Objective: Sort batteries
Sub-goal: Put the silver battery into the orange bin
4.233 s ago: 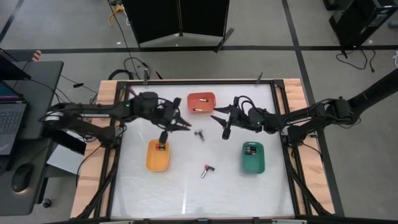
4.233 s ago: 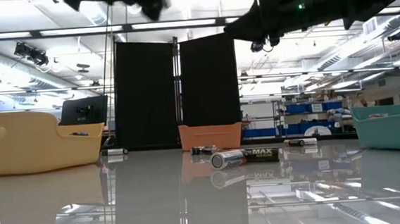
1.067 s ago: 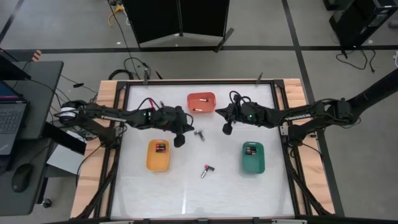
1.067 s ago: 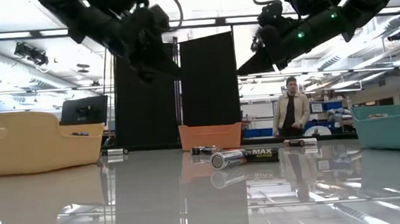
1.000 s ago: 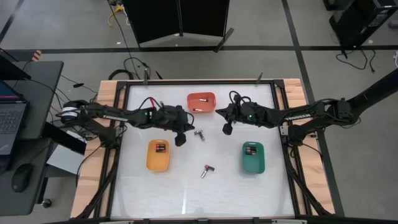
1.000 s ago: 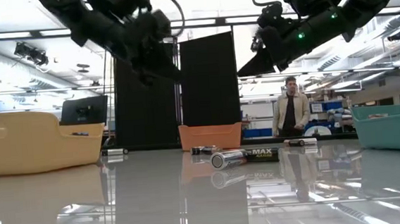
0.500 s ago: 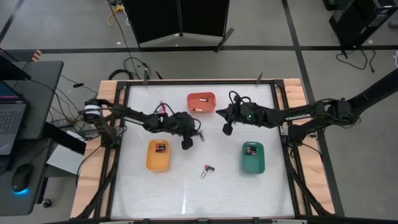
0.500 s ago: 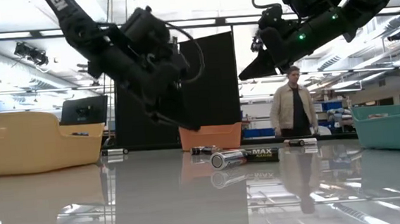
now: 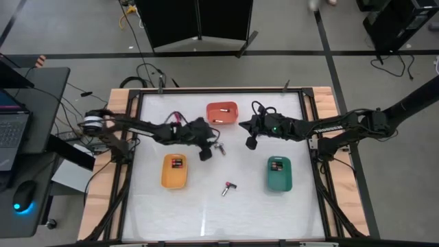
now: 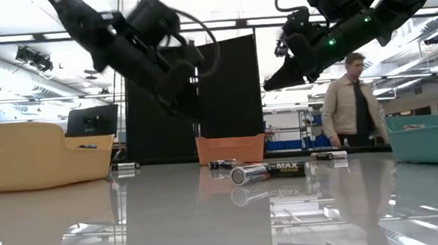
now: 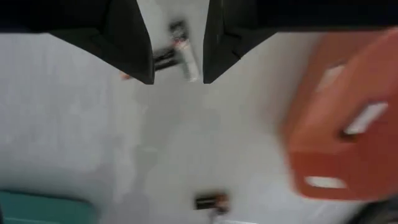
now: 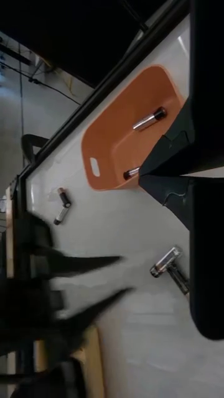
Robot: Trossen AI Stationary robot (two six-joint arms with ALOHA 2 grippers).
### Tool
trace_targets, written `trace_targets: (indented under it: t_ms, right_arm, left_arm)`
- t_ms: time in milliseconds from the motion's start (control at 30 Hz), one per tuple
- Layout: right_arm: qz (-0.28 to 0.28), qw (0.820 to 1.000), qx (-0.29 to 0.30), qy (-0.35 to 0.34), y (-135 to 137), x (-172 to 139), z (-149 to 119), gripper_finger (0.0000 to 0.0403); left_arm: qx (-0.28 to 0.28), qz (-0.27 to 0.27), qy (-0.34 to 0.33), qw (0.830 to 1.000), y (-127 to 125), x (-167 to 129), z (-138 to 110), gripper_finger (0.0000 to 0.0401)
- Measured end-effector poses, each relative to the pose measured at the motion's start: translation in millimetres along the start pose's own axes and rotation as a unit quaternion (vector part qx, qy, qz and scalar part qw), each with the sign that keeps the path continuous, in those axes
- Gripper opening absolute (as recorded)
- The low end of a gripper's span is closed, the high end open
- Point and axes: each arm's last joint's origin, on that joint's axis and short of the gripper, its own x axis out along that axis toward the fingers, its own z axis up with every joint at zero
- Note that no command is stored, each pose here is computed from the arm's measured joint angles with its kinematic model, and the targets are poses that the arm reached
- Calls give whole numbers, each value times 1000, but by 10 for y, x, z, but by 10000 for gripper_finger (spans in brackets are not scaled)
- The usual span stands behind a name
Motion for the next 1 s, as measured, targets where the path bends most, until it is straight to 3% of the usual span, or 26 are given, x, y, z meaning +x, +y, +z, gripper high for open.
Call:
trace_targets:
  t_ms: [233, 433, 633, 1000]
  right_arm:
    - [0, 1000, -1, 9, 0, 0, -18, 24]
    - [0, 1000, -1, 11, 0, 0, -21, 20]
    - [0, 1000, -2, 14, 0, 0, -28, 21]
    - [0, 1000, -3, 17, 0, -1, -34, 19]
  left_arm:
    - [-5, 79, 60, 995, 247, -567, 90, 135]
    - [-53, 121, 145, 981, 527, -836, -180, 130]
    - [-106, 124, 192, 968, 745, -904, -480, 130]
    - [-131, 167, 216, 953, 1122, -974, -632, 140]
